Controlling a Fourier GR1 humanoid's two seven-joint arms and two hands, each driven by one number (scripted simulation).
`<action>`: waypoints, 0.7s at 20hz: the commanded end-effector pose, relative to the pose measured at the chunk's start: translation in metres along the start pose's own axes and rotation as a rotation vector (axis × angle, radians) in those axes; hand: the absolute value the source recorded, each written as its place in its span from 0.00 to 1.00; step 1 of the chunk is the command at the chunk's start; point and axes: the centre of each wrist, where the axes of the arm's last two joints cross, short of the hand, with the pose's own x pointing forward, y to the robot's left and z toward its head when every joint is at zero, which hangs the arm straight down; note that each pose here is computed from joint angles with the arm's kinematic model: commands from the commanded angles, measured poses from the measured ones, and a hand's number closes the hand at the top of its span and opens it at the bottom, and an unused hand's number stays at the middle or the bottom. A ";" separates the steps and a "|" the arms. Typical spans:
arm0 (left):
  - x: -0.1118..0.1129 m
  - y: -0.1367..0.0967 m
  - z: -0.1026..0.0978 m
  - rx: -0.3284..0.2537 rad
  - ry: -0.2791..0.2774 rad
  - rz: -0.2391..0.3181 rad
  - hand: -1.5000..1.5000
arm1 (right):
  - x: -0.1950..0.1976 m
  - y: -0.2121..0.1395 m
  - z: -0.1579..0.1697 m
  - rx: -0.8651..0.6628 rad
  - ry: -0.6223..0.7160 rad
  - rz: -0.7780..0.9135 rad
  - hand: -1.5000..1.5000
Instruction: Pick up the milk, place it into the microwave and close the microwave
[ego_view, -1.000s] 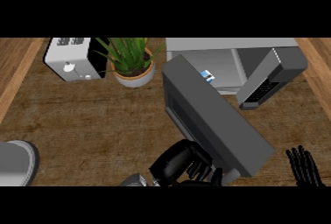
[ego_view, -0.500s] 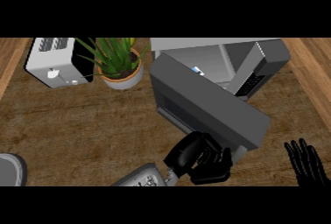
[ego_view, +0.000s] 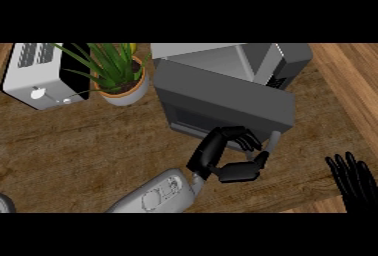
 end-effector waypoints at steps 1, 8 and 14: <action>0.001 0.014 -0.016 0.140 -0.023 0.007 0.00 | 0.005 0.006 -0.002 0.066 -0.036 -0.076 0.00; 0.022 0.035 -0.044 0.233 -0.076 0.081 1.00 | 0.024 0.009 -0.020 0.142 -0.052 -0.092 0.00; 0.027 0.050 -0.060 0.281 -0.083 0.111 1.00 | 0.035 0.008 -0.021 0.146 -0.045 -0.116 0.00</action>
